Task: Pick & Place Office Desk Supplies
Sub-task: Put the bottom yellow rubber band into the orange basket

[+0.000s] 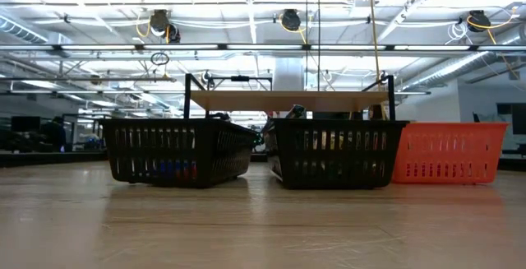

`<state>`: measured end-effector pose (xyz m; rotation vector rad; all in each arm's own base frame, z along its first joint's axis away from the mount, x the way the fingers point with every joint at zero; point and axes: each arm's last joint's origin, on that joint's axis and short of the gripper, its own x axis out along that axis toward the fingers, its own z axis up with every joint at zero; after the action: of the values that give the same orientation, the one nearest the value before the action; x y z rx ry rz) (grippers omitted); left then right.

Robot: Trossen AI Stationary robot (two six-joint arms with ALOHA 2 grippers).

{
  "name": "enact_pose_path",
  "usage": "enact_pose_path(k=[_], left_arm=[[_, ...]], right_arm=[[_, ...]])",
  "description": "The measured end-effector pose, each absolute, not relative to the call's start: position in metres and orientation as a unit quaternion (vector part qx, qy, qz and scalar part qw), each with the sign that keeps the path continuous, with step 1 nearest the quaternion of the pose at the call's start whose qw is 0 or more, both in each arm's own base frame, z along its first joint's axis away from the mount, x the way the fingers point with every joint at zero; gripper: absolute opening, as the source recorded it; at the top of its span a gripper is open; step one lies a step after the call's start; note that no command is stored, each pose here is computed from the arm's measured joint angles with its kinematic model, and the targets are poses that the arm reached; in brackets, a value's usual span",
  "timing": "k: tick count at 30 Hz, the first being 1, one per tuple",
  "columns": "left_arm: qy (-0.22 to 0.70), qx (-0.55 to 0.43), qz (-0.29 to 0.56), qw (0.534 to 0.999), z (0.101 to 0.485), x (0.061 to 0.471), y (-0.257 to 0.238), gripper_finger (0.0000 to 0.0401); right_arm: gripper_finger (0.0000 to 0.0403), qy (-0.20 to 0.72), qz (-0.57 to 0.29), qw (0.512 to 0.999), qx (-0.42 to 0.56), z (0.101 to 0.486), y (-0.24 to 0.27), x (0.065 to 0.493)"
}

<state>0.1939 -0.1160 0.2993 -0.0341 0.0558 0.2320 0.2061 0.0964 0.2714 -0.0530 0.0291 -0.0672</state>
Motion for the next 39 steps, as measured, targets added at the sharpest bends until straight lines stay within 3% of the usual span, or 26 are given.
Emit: enact_pose_path(k=[4,12,24,34,39], left_arm=[[0.022,-0.015,0.121,0.992,0.312,0.205,-0.121,0.0],[0.045,-0.021,0.135,0.99,0.292,0.233,-0.121,0.0],[0.037,-0.044,0.087,0.994,0.291,0.26,-0.084,0.0],[0.014,-0.021,0.03,0.999,0.297,0.267,-0.067,0.0],[0.014,-0.01,0.034,0.999,0.297,0.271,-0.052,0.0]], right_arm=[[0.0199,0.012,-0.031,0.999,-0.007,0.272,0.093,0.208],[0.0199,-0.008,0.042,0.999,0.02,0.269,0.094,0.222],[0.0199,-0.012,0.004,1.0,0.023,0.24,0.077,0.26],[0.0199,-0.032,-0.039,0.999,0.016,0.238,0.054,0.271],[0.0199,-0.046,-0.011,0.999,0.021,0.24,0.042,0.274]])
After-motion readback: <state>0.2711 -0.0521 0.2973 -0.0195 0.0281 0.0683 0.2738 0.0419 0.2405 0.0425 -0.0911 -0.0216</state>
